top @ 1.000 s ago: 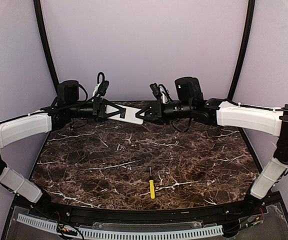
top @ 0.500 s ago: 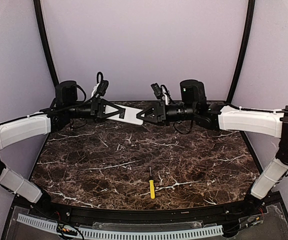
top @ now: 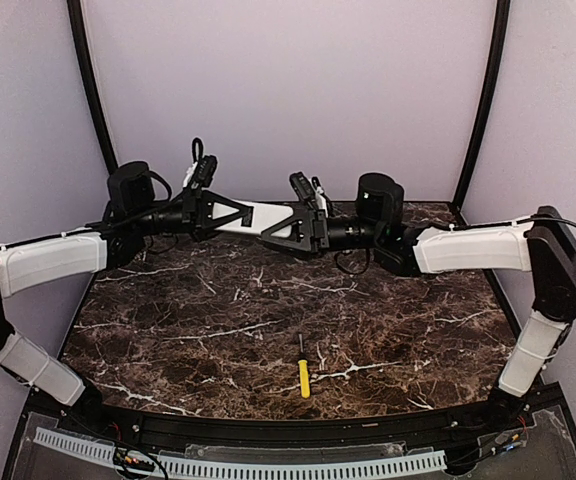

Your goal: Unload the batteries from the remote control

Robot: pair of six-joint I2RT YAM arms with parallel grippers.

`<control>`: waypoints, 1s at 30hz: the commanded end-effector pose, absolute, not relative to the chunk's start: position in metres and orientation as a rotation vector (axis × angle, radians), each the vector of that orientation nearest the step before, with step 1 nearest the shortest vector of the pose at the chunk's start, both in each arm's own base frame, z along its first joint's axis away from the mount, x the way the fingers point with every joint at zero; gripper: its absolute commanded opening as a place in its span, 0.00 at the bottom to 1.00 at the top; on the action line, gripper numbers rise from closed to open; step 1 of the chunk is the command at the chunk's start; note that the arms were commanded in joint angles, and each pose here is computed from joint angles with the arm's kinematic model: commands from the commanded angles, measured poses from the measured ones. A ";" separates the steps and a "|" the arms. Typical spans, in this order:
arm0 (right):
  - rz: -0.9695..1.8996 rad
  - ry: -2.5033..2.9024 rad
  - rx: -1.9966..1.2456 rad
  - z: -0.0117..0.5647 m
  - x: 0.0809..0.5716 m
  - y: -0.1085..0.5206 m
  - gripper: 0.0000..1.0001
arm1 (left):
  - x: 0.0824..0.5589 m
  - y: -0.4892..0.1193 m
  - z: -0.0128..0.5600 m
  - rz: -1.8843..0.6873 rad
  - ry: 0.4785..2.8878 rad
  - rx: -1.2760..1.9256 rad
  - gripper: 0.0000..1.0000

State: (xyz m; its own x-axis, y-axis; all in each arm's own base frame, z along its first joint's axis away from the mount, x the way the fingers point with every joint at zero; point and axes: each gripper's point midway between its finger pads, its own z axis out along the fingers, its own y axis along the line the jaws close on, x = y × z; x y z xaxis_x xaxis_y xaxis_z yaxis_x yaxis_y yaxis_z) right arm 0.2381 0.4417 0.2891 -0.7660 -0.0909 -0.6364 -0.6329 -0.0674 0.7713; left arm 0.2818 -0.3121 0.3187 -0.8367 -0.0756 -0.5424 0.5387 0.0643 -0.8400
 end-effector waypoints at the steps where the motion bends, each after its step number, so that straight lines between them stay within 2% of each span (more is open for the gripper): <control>1: 1.948 1.679 -0.808 0.319 0.242 0.447 0.62 | 0.277 -0.315 0.320 -1.867 1.862 0.483 0.00; 9: 1.931 1.659 -0.743 0.326 0.258 0.440 0.53 | 0.273 -0.316 0.321 -1.873 1.855 0.486 0.00; 14: 1.926 1.675 -0.729 0.328 0.261 0.441 0.41 | 0.273 -0.319 0.316 -1.855 1.876 0.485 0.00; 17: 1.928 1.690 -0.724 0.325 0.261 0.441 0.32 | 0.272 -0.321 0.312 -1.847 1.883 0.494 0.00; 22: 1.917 1.720 -0.717 0.321 0.260 0.440 0.03 | 0.273 -0.322 0.308 -1.824 1.898 0.498 0.00; 24: 1.905 1.742 -0.712 0.318 0.259 0.438 0.00 | 0.273 -0.322 0.305 -1.813 1.911 0.495 0.02; 25: 1.895 1.754 -0.710 0.316 0.259 0.437 0.00 | 0.274 -0.322 0.304 -1.808 1.919 0.494 0.06; 27: 1.868 1.778 -0.705 0.314 0.257 0.434 0.00 | 0.274 -0.321 0.303 -1.790 1.935 0.501 0.24; 28: 1.853 1.792 -0.702 0.313 0.256 0.432 0.00 | 0.274 -0.321 0.303 -1.769 1.929 0.514 0.38; 29: 1.839 1.811 -0.701 0.309 0.255 0.430 0.00 | 0.275 -0.320 0.301 -1.754 1.954 0.502 0.44; 30: 1.822 1.834 -0.695 0.306 0.254 0.427 0.00 | 0.274 -0.319 0.302 -1.731 1.944 0.522 0.59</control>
State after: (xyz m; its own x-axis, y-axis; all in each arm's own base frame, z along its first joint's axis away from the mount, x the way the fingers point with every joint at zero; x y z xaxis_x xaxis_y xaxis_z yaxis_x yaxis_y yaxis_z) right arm 0.2597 0.4389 0.3005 -0.7935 -0.0375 -0.6074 -0.6055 -0.0508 0.7942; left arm 0.2778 -0.3215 0.2981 -0.8315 -0.0483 -0.5534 0.5483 0.0880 -0.8316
